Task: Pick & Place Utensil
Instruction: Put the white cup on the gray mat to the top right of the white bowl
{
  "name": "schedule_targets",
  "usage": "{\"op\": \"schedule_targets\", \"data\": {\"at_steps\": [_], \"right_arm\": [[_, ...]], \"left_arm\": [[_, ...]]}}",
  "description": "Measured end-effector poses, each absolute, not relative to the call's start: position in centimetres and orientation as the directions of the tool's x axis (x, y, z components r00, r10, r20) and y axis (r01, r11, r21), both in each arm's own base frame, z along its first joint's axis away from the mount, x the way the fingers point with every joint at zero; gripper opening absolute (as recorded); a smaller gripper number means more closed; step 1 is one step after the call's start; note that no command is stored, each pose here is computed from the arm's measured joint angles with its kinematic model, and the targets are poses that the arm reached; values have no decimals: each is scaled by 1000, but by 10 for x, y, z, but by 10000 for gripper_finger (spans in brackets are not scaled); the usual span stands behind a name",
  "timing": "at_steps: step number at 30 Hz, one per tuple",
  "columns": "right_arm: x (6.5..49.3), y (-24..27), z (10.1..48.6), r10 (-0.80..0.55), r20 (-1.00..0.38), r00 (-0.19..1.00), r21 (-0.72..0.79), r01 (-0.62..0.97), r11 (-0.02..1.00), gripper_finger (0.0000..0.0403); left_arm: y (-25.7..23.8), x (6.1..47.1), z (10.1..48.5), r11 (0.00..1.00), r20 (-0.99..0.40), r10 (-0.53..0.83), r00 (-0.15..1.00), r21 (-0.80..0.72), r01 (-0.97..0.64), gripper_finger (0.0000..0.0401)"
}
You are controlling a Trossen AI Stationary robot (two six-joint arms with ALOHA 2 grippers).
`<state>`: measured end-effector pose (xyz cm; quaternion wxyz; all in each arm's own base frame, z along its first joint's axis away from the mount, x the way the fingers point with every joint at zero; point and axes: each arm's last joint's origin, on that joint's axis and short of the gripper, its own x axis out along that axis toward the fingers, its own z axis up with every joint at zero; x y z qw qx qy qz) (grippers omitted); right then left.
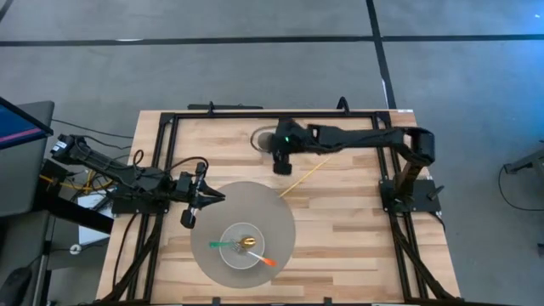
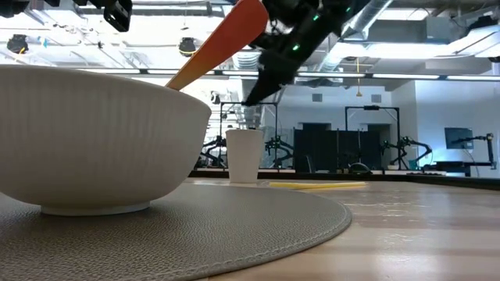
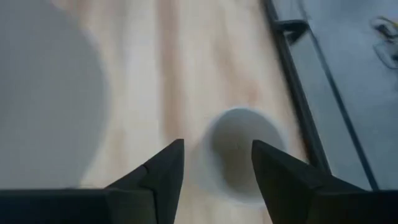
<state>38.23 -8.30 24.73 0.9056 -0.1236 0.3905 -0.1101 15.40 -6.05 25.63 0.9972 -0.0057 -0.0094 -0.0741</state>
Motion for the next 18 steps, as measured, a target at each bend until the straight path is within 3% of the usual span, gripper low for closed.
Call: {"op": "schedule_targets", "data": {"at_steps": [8,18], "right_arm": [[390,-123,204,-237,-757,609,-219,106,970,180],[392,-130,191,-247,-774,583,-225,112,968,126]], "left_arm": [[-61,154,256,989,19,-149,989,-11,149,34],[-61,154,256,989,16,-149,989,-9,149,34]]}}
